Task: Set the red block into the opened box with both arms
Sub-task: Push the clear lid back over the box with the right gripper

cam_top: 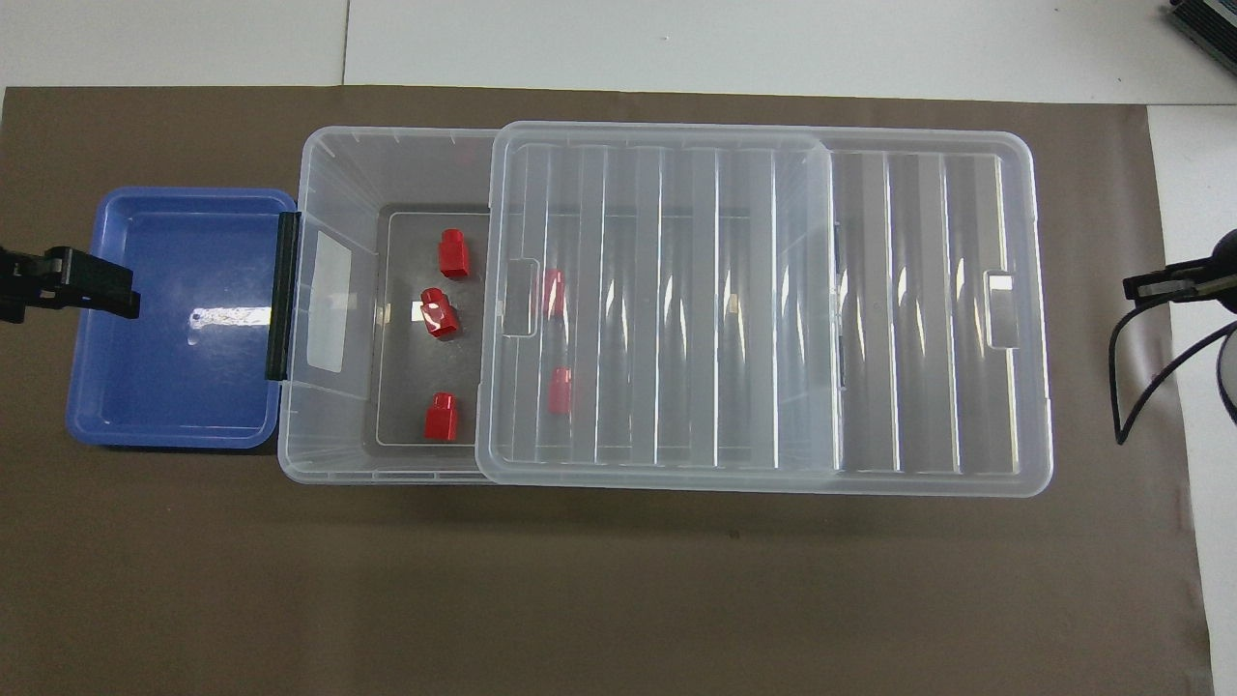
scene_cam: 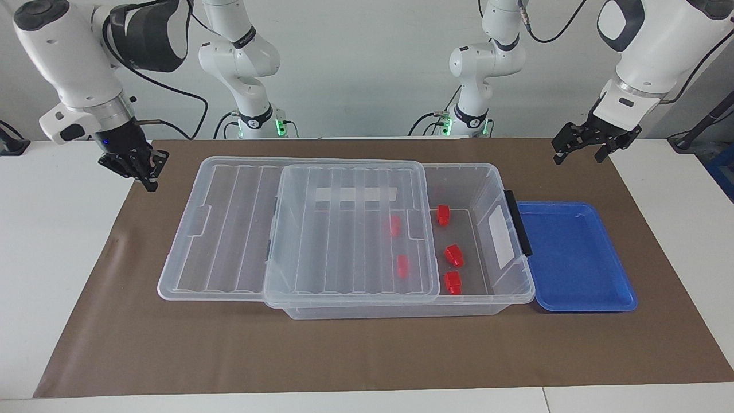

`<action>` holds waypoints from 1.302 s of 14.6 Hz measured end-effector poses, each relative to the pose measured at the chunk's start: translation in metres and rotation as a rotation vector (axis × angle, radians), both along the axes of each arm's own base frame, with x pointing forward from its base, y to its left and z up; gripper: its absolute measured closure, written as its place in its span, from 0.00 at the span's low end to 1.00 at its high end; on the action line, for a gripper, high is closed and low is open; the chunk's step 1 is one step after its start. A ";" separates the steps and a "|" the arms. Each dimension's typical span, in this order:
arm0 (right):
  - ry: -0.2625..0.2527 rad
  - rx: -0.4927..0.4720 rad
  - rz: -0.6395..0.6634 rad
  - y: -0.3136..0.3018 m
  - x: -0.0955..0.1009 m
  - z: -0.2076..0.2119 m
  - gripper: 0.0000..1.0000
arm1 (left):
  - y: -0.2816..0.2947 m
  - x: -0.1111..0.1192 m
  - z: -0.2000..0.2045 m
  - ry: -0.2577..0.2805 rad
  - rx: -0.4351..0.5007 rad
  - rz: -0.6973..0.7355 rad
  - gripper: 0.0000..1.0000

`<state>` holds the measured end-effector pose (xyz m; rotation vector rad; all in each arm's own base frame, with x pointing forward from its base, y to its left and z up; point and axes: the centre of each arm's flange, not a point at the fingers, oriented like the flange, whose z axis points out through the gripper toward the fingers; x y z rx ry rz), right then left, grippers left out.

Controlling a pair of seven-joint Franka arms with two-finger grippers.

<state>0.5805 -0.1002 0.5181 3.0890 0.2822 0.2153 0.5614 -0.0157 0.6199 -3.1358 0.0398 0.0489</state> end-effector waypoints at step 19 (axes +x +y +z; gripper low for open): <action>0.012 0.164 -0.023 0.097 0.035 -0.062 0.99 | -0.003 -0.001 -0.005 0.017 0.000 -0.006 0.00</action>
